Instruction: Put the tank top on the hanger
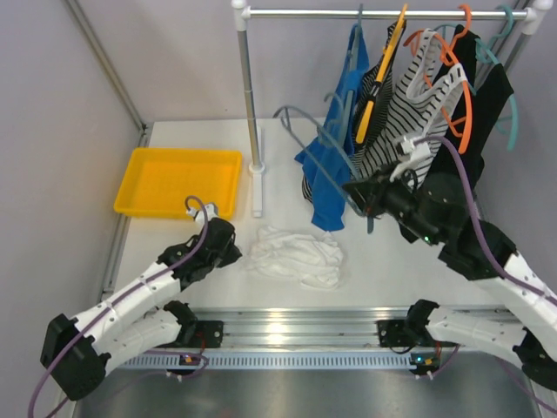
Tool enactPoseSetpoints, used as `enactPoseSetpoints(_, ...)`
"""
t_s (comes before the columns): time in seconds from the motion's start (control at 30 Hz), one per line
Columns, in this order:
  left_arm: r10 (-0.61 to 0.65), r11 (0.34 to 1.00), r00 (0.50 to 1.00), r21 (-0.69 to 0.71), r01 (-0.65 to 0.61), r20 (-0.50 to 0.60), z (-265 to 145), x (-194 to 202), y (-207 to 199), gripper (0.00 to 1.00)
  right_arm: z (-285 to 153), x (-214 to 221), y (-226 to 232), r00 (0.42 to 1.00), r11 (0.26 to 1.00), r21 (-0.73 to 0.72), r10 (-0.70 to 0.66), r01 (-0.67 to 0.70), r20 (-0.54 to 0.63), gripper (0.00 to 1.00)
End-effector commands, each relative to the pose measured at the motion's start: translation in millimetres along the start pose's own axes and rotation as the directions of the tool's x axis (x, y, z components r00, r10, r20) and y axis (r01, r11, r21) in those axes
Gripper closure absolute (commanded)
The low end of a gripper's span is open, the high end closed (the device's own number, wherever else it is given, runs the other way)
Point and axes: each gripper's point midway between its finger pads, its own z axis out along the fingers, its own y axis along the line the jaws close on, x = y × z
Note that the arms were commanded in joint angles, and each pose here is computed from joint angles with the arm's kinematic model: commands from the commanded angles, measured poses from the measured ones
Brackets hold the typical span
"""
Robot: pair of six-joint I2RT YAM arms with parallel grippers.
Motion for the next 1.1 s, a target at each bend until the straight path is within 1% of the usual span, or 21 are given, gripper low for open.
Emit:
enactPoseSetpoints(0.0, -0.035, 0.999, 0.993, 0.002, 0.035, 0.109, -5, -31, -12, 1.0, -49, 52, 15, 0.976, 0.974, -0.152, 0.145, -0.17, -0.164, 1.0)
enactPoseSetpoints(0.03, -0.036, 0.999, 0.991, -0.012, 0.038, 0.127, -4, -36, -12, 1.0, -53, 80, 12, 0.961, 0.97, -0.15, 0.156, -0.193, -0.229, 1.0)
enactPoseSetpoints(0.1, -0.032, 0.999, 0.989, -0.032, 0.037, 0.142, -2, -42, -13, 1.0, -77, 94, 19, 0.942, 0.945, -0.211, 0.186, -0.25, -0.28, 1.0)
enactPoseSetpoints(0.13, -0.031, 0.999, 0.988, -0.038, 0.038, 0.151, -4, -48, -17, 1.0, -83, 102, 17, 0.935, 0.942, -0.212, 0.191, -0.26, -0.3, 1.0)
enactPoseSetpoints(0.17, -0.024, 0.997, 0.989, -0.065, 0.034, 0.148, 1, -48, -15, 1.0, -89, 119, 14, 0.919, 0.942, -0.2, 0.191, -0.271, -0.344, 1.0)
enactPoseSetpoints(0.2, -0.023, 0.997, 0.987, -0.073, 0.034, 0.157, 2, -51, -16, 1.0, -99, 121, 16, 0.914, 0.931, -0.226, 0.196, -0.287, -0.354, 1.0)
enactPoseSetpoints(0.27, -0.016, 0.996, 0.987, -0.084, 0.03, 0.161, 6, -56, -20, 1.0, -104, 139, 15, 0.896, 0.926, -0.226, 0.197, -0.304, -0.398, 1.0)
enactPoseSetpoints(0.33, -0.015, 0.996, 0.986, -0.089, 0.03, 0.167, 7, -63, -23, 1.0, -113, 147, 18, 0.883, 0.912, -0.25, 0.197, -0.325, -0.426, 1.0)
enactPoseSetpoints(0.47, -0.012, 0.992, 0.987, -0.121, 0.032, 0.158, 16, -70, -19, 1.0, -121, 165, 15, 0.861, 0.911, -0.246, 0.186, -0.332, -0.473, 1.0)
enactPoseSetpoints(0.6, -0.008, 0.993, 0.989, -0.116, 0.026, 0.15, 19, -75, -23, 1.0, -126, 178, 17, 0.84, 0.902, -0.26, 0.173, -0.345, -0.514, 1.0)
enactPoseSetpoints(0.67, -0.004, 0.993, 0.989, -0.113, 0.021, 0.151, 19, -78, -25, 1.0, -123, 189, 18, 0.827, 0.895, -0.259, 0.181, -0.363, -0.532, 1.0)
enactPoseSetpoints(0.77, -0.002, 0.995, 0.988, -0.097, 0.017, 0.152, 16, -80, -29, 1.0, -117, 195, 19, 0.826, 0.89, -0.263, 0.188, -0.372, -0.531, 1.0)
enactPoseSetpoints(0.97, 0.013, 0.997, 0.992, -0.073, -0.003, 0.127, 14, -77, -34, 1.0, -96, 203, 16, 0.84, 0.895, -0.248, 0.209, -0.37, -0.501, 1.0)
enactPoseSetpoints(1.0, 0.015, 0.998, 0.993, -0.07, -0.007, 0.118, 14, -76, -35, 1.0, -89, 198, 18, 0.852, 0.892, -0.258, 0.216, -0.37, -0.477, 1.0)
enactPoseSetpoints(1.07, 0.022, 0.997, 0.993, -0.07, -0.014, 0.112, 13, -75, -34, 1.0, -84, 200, 16, 0.858, 0.895, -0.251, 0.224, -0.369, -0.462, 1.0)
